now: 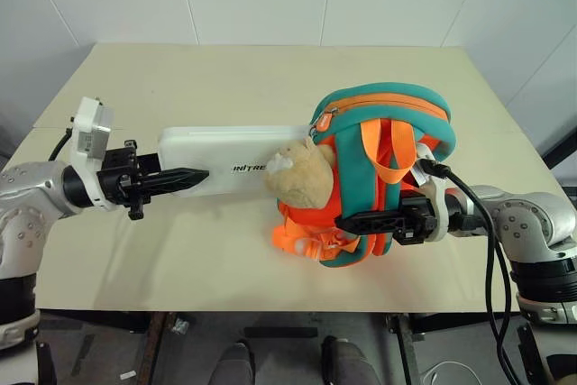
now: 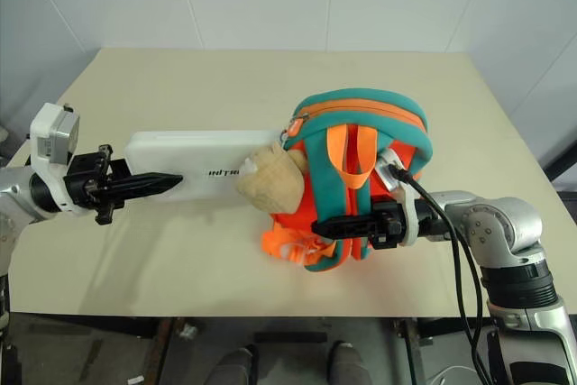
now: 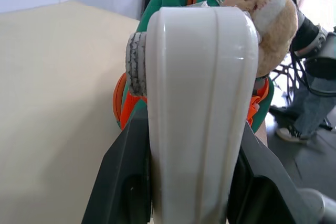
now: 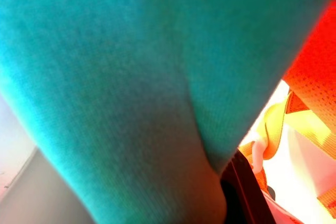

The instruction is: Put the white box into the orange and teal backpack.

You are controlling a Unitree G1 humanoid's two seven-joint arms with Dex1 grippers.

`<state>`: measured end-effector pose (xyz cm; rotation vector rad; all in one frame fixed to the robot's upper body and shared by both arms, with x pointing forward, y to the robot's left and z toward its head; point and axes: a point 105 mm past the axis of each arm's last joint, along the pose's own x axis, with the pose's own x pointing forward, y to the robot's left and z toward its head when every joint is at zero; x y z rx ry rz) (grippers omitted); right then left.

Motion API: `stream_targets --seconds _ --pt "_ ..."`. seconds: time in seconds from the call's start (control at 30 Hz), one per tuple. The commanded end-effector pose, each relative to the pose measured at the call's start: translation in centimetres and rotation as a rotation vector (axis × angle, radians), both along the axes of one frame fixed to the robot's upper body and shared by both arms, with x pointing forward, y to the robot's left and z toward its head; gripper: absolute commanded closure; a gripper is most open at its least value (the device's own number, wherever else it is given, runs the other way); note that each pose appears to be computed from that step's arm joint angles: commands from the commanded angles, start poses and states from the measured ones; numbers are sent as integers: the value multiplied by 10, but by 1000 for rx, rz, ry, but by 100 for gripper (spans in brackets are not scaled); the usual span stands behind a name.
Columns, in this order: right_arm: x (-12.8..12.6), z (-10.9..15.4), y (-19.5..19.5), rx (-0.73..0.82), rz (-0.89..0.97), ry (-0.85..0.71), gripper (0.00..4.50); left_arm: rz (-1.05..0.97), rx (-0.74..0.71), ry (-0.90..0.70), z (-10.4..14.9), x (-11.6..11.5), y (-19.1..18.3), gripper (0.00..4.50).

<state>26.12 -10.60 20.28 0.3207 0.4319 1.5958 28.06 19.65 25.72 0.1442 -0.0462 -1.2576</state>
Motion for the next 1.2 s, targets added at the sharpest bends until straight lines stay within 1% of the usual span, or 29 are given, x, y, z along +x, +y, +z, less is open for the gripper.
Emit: stream_targets --seconds 0.03,0.13,0.2,0.33,0.47,0.63,0.7,0.77,0.83,1.0,1.1,1.2 --pt "-5 6 3 19 18 -48 448 -42 136 -73 -2 2 2 325" --pt "-5 5 3 20 12 -49 448 -47 225 -128 -5 8 6 325" --pt "-5 4 4 20 7 -50 448 -26 283 -176 -4 18 9 325" --pt "-6 3 4 23 1 -51 448 21 344 -238 0 39 7 325" --pt "-5 2 5 26 -3 -53 448 69 389 -310 6 63 -8 325" --pt "-6 2 6 27 -5 -57 448 36 384 -328 14 72 -33 325" --pt "-6 2 6 28 -8 -58 448 1 314 -322 25 69 -46 325" --pt "-7 2 6 28 -11 -58 448 -75 229 -325 39 59 -58 325" --pt "-8 2 5 29 -13 -57 448 -156 164 -292 47 47 -61 325" --pt "-10 3 4 32 -8 -53 448 -272 57 -133 50 25 -55 325" --pt "-15 6 3 38 30 -41 448 -330 52 -15 44 12 -46 325" --pt "-22 8 2 32 77 -33 448 -310 72 29 42 9 -32 325"
